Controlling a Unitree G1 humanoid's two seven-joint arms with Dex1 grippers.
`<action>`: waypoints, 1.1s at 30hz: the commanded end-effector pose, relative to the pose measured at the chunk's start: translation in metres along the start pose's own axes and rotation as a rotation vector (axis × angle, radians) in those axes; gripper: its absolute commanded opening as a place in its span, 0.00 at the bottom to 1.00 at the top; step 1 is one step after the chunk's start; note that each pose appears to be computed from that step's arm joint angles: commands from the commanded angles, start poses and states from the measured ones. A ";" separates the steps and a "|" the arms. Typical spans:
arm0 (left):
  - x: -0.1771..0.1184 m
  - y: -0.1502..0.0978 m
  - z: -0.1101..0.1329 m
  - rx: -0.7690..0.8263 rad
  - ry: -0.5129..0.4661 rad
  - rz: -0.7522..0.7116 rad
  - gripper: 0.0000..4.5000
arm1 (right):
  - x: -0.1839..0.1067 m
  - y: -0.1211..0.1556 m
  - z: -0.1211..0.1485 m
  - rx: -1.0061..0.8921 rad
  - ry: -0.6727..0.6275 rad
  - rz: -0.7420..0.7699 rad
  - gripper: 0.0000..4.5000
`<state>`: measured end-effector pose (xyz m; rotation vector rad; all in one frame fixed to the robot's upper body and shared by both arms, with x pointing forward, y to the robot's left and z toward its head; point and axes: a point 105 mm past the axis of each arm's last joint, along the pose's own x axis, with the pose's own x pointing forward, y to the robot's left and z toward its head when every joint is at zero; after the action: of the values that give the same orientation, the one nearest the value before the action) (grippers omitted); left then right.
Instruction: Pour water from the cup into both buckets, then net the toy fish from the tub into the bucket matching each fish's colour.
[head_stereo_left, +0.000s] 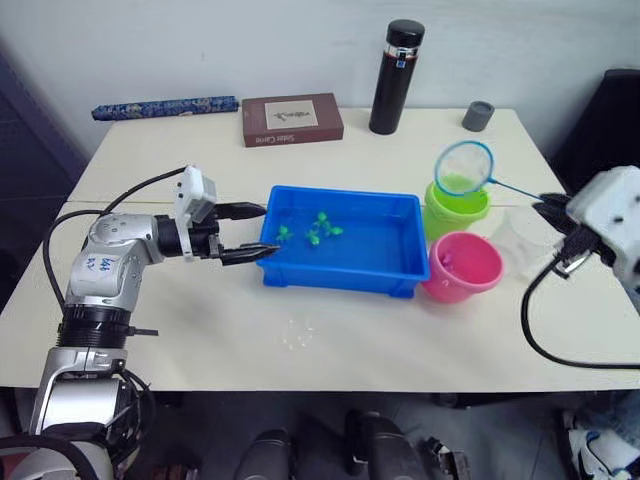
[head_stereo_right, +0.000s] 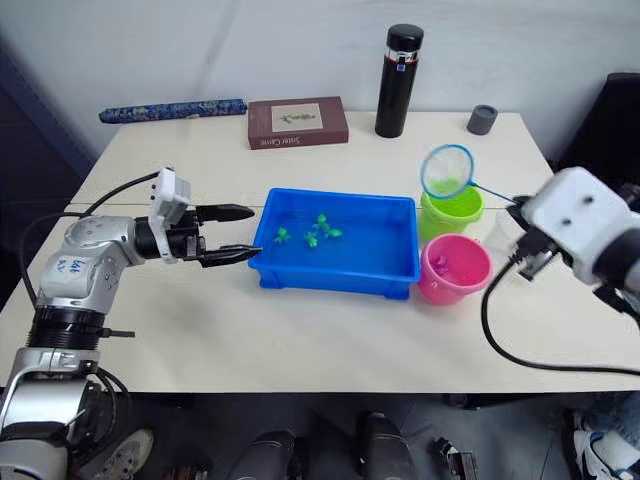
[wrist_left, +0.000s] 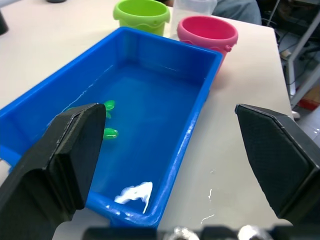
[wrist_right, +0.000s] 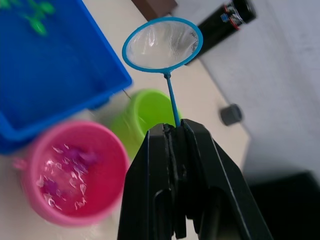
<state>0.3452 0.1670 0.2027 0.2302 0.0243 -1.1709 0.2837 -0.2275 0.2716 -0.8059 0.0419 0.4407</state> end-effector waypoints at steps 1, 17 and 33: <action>-0.013 0.001 0.012 0.043 -0.005 0.052 0.99 | 0.019 0.013 -0.003 0.133 0.050 0.112 0.00; -0.053 0.000 -0.007 -0.057 0.042 0.301 0.99 | 0.083 0.071 -0.017 0.301 0.284 0.358 0.00; -0.061 -0.010 -0.004 -0.056 0.052 0.339 0.99 | 0.114 0.081 -0.014 0.454 0.401 0.356 0.00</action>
<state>0.3181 0.2174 0.1918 0.1773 0.1035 -0.8289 0.3538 -0.1470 0.1767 -0.4155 0.6665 0.5906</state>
